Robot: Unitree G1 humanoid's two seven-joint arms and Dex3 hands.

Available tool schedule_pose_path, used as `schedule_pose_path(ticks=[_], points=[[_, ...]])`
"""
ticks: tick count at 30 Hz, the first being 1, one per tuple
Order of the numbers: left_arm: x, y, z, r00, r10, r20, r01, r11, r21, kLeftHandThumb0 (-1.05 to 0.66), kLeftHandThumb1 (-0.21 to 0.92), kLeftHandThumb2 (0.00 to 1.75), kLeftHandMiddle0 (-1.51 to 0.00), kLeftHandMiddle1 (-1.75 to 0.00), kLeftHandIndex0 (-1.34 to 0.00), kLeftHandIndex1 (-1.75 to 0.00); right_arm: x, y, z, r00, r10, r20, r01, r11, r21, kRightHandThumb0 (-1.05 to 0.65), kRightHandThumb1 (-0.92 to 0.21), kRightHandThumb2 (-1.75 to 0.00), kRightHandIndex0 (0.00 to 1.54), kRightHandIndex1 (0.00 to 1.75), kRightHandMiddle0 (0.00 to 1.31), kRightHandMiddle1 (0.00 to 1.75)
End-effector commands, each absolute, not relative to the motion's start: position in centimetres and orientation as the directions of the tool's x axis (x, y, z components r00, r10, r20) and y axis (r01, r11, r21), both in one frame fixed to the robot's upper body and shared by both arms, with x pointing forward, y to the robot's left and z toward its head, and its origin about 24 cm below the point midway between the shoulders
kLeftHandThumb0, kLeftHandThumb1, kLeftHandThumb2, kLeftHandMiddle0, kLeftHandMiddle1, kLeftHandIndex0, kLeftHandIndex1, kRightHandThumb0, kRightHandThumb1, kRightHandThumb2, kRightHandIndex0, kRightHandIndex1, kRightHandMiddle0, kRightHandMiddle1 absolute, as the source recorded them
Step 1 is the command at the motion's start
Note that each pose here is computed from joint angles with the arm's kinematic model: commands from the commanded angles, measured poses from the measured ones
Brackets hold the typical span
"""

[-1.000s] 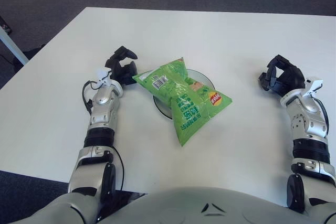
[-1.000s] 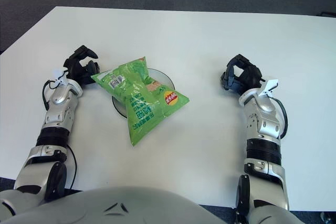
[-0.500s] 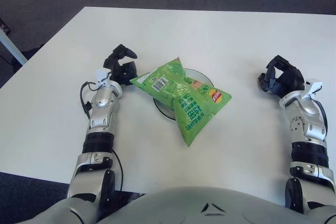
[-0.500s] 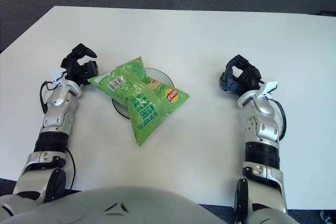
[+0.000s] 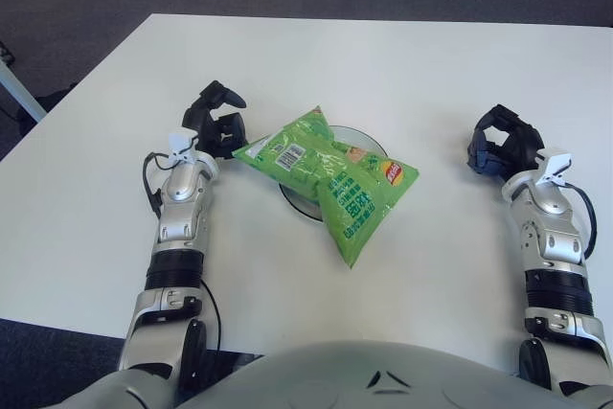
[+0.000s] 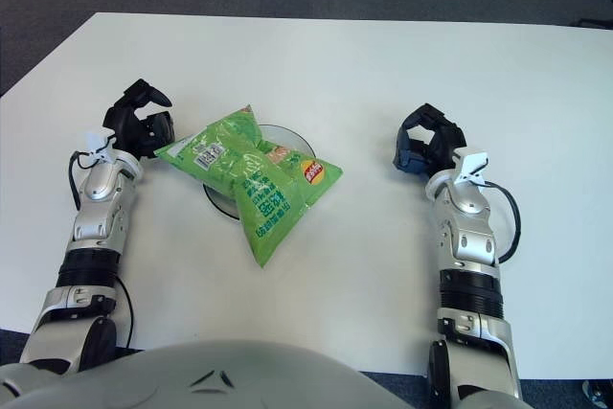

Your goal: Put the snack into the plate.

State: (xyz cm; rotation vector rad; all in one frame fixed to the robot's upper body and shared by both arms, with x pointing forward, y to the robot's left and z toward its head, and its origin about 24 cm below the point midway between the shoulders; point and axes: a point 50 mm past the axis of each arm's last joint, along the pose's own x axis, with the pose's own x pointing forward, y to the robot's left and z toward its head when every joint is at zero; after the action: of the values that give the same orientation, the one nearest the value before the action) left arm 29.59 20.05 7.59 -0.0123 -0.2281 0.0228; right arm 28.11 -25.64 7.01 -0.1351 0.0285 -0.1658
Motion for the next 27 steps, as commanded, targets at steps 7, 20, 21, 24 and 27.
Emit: schedule_pose_path(ticks=[7,20,21,24,27], points=[[27.85,20.56,4.3,0.993,0.062,0.1,-0.061,0.998,-0.015,-0.49,0.3,1.33,-1.22,-1.75,-0.62,-1.75,27.32,-25.6,4.01,0.979,-0.188,-0.083,0.159,0.948,-0.275,-0.5,-0.27,-1.37,1.34,1.75,0.65,1.75],[28.05,20.5,4.44,0.991,0.065,0.118,-0.063,0.998,-0.019,-0.49,0.3,1.34,-1.22,-1.75,-0.63,-1.75,27.93,-25.6,3.61,0.981,-0.176,-0.077,0.13,0.904,-0.406,-0.51,-0.25,-1.4,1.35,1.75,0.67,1.75],[28.05,20.52,4.45,0.991,0.066,0.119,-0.065,0.998,-0.016,-0.49,0.3,1.33,-1.22,-1.75,-0.63,-1.75,27.94,-25.58,3.57,0.982,-0.175,-0.078,0.128,0.902,-0.412,-0.51,-0.26,-1.39,1.35,1.75,0.66,1.75],[28.07,20.56,4.46,0.991,0.07,0.115,-0.069,0.998,-0.013,-0.49,0.3,1.33,-1.22,-1.75,-0.62,-1.75,27.95,-25.53,3.5,0.982,-0.171,-0.074,0.125,0.899,-0.419,-0.5,-0.27,-1.38,1.35,1.75,0.65,1.75],[28.08,20.62,4.45,0.991,0.074,0.11,-0.074,0.997,-0.01,-0.49,0.31,1.33,-1.21,-1.75,-0.62,-1.75,27.95,-25.49,3.43,0.984,-0.166,-0.068,0.122,0.898,-0.422,-0.5,-0.28,-1.37,1.36,1.75,0.65,1.75]])
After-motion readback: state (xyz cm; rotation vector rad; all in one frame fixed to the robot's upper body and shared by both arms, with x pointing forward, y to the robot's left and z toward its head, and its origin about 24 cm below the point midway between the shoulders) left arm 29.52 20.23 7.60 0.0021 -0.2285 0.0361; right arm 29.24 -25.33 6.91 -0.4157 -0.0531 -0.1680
